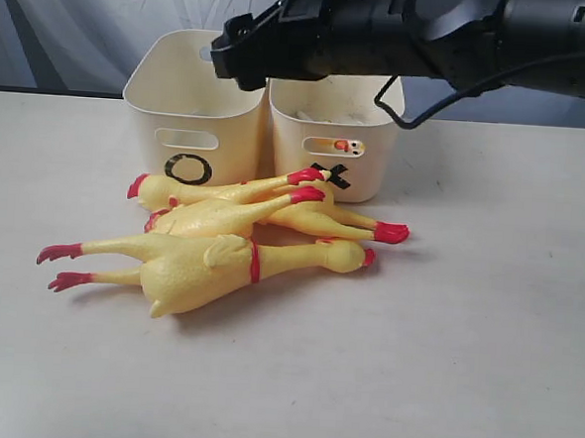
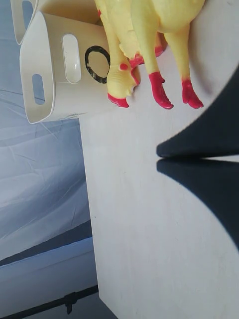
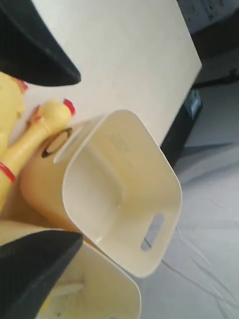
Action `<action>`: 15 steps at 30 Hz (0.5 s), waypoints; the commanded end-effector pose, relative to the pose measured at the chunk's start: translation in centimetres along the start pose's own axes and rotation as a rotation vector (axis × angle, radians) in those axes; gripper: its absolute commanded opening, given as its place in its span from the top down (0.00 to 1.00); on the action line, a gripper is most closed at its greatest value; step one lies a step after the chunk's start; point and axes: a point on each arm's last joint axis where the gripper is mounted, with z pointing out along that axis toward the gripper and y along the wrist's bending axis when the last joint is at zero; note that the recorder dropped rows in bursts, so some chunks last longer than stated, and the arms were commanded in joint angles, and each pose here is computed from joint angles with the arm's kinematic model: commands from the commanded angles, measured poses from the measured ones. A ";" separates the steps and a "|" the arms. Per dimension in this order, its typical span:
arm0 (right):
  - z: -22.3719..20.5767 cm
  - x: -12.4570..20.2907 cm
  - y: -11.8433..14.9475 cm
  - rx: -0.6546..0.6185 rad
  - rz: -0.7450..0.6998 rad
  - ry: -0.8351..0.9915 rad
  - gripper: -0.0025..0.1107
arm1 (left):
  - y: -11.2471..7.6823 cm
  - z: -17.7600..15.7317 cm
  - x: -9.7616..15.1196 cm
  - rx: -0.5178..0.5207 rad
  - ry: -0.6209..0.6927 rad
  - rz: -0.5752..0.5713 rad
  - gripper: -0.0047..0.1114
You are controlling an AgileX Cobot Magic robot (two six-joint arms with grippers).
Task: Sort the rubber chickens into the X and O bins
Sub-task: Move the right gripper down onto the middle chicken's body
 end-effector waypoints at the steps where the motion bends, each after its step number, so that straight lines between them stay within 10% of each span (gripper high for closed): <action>1: -1.6 -0.1 1.4 -0.149 0.027 0.094 0.41 | 0.0 0.0 0.0 0.000 -0.014 -0.010 0.96; 7: -2.1 1.2 2.2 -0.251 -0.087 0.237 0.67 | 0.0 0.0 0.0 0.000 -0.014 -0.010 0.96; 15: -2.3 3.4 1.2 -0.225 -0.437 0.446 0.49 | 0.0 0.0 0.0 0.000 -0.014 -0.010 0.96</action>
